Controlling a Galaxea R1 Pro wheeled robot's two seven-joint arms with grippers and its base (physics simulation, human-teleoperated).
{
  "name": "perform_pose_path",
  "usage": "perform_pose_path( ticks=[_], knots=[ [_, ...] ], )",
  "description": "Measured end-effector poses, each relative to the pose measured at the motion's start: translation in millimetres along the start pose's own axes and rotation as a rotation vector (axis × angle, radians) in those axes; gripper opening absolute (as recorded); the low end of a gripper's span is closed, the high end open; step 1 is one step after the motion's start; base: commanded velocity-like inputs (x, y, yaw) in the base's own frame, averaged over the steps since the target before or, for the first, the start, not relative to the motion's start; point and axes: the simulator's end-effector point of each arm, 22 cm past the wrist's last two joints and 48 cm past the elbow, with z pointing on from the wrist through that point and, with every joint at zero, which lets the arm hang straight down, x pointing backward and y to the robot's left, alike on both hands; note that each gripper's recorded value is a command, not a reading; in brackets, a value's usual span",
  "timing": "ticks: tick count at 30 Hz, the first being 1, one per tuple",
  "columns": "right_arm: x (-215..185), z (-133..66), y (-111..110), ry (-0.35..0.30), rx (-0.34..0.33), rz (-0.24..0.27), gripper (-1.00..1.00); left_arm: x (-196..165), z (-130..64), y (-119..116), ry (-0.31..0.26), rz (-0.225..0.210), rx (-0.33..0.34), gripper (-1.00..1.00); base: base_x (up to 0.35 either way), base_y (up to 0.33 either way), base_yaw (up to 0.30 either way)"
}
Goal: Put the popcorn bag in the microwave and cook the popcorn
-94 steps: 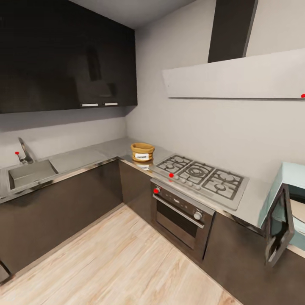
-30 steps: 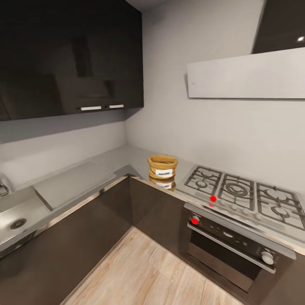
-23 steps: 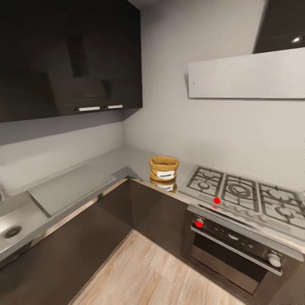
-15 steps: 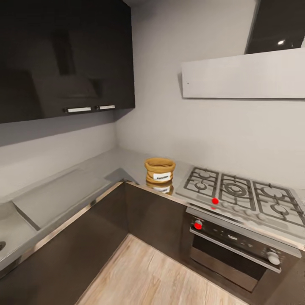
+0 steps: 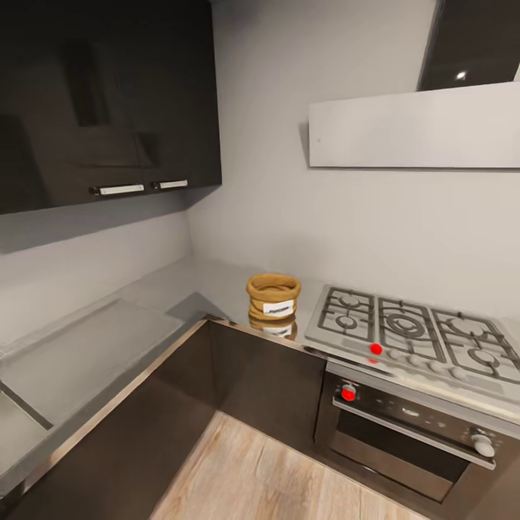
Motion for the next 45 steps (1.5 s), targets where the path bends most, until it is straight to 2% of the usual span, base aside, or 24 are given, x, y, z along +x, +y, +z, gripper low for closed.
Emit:
perform_pose_path(
  ticks=[3, 9, 11, 13, 14, 17, 19, 21, 25, 29, 33, 38, 41, 45],
  knots=[
    [-28.7, -0.5, 0.0, -0.116, 0.001, 0.006, 1.0, -0.1, 0.0, 0.0, 0.0, 0.0, 0.0, 1.0, 0.094, 0.278, -0.002],
    [-53.4, -3.3, -1.9, -0.217, 0.004, 0.012, 1.0, 0.2, 0.0, -2.1, 0.0, 0.0, 0.003, 1.0, 0.025, 0.067, 0.0],
    [-87.4, -7.6, -2.3, -0.333, 0.004, 0.02, 1.0, 0.2, 0.0, -2.3, 0.0, 0.0, 0.003, 1.0, 0.001, 0.002, 0.0],
    [-116.0, -11.5, -3.0, -0.415, 0.006, 0.026, 1.0, 0.2, 0.0, -2.4, 0.0, 0.0, 0.003, 1.0, 0.0, 0.0, 0.0],
    [-154.2, -17.2, -3.8, -0.506, 0.007, 0.031, 1.0, 0.2, 0.0, -2.4, 0.0, 0.0, 0.003, 1.0, 0.0, 0.0, 0.0],
    [-229.7, -36.0, -6.3, -0.672, 0.01, 0.043, 1.0, 0.5, 0.0, -2.4, 0.001, 0.001, 0.003, 1.0, 0.0, 0.0, 0.0],
    [-265.5, -47.2, -7.9, -0.73, 0.013, 0.048, 1.0, 0.5, 0.0, -2.4, 0.001, 0.001, 0.003, 1.0, 0.0, 0.0, 0.0],
    [-288.6, -54.0, -8.8, -0.75, 0.014, 0.049, 1.0, 0.5, 0.0, -2.4, 0.001, 0.001, 0.003, 1.0, 0.0, 0.0, 0.0],
    [-356.9, -82.0, -12.0, -0.764, 0.017, 0.051, 1.0, 0.5, 0.0, -2.4, 0.001, 0.0, 0.003, 1.0, 0.0, 0.0, 0.0],
    [-395.2, -108.4, -14.5, -0.779, 0.02, 0.053, 1.0, 0.8, 0.0, -3.0, 0.002, 0.001, 0.004, 1.0, 0.0, 0.0, 0.0],
    [-424.9, -118.5, -17.3, -0.741, 0.025, 0.052, 1.0, 1.1, 0.0, -3.5, 0.003, 0.002, 0.004, 1.0, 0.0, 0.0, 0.0],
    [-517.7, -128.6, -27.1, -0.671, 0.041, 0.045, 1.0, 2.7, 0.0, -5.6, 0.009, 0.003, 0.007, 1.0, 0.0, 0.0, 0.0],
    [-560.6, -141.2, -33.8, -0.63, 0.052, 0.044, 1.0, 2.9, 0.0, -5.9, 0.009, 0.003, 0.007, 1.0, 0.006, 0.0, 0.0],
    [-615.4, -167.8, -47.2, -0.583, 0.085, 0.052, 1.0, 3.3, 0.0, -5.9, 0.01, 0.003, 0.007, 1.0, 0.081, 0.0, 0.0]
  ],
)
